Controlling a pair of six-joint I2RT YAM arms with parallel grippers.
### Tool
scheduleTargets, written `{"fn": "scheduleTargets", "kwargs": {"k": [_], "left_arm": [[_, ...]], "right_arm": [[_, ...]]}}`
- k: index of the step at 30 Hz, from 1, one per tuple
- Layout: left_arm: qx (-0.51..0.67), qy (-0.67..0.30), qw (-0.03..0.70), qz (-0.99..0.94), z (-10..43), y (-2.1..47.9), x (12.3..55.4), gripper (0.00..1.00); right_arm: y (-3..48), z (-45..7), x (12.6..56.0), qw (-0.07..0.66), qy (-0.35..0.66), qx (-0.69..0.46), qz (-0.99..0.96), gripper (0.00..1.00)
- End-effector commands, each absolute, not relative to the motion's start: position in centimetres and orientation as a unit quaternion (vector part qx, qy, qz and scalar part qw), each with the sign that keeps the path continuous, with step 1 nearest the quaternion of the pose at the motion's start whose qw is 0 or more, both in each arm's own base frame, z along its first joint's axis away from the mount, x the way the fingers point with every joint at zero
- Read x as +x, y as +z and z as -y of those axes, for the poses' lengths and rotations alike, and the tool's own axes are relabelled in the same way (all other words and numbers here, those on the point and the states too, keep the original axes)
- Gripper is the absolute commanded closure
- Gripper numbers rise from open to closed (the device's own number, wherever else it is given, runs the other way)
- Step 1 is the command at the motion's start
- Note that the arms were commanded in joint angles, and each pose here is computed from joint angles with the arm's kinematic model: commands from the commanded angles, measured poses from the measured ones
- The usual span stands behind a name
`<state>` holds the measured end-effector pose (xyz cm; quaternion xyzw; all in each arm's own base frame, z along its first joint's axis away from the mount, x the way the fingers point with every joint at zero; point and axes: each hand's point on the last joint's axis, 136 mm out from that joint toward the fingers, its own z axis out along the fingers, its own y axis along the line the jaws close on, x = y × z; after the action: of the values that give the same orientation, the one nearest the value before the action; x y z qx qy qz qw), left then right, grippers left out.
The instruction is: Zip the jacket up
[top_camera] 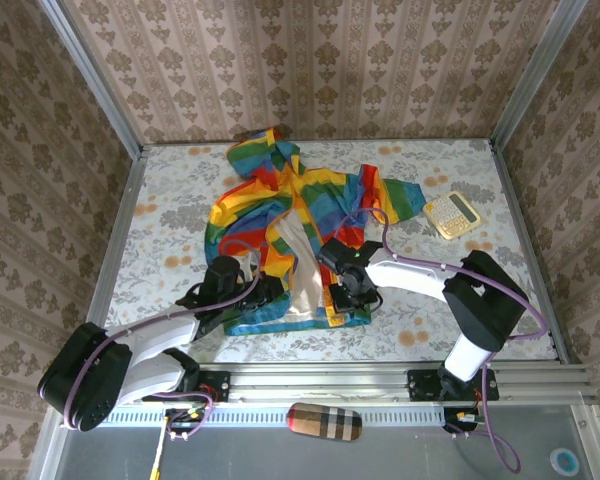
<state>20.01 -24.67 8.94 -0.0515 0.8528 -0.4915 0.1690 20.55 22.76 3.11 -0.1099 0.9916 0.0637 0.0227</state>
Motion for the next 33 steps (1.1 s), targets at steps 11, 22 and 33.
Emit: {"fn": "scheduleTargets", "kwargs": {"k": [11, 22, 33], "left_arm": [[-0.033, -0.491, 0.179, -0.852, 24.9, 8.8, 19.8, 1.0], [-0.026, -0.489, 0.158, -0.858, 25.6, 7.3, 19.8, 1.0], [-0.021, -0.485, 0.139, -0.863, 26.0, 6.2, 19.7, 1.0]], "right_arm": [[7.7, -25.9, 22.9, 0.076, 0.088, -0.139, -0.983, 1.0], [5.2, -28.5, 22.7, 0.045, 0.127, -0.152, -0.979, 0.92], [4.1, -28.2, 21.6, 0.034, 0.147, -0.136, -0.979, 0.75]]}}
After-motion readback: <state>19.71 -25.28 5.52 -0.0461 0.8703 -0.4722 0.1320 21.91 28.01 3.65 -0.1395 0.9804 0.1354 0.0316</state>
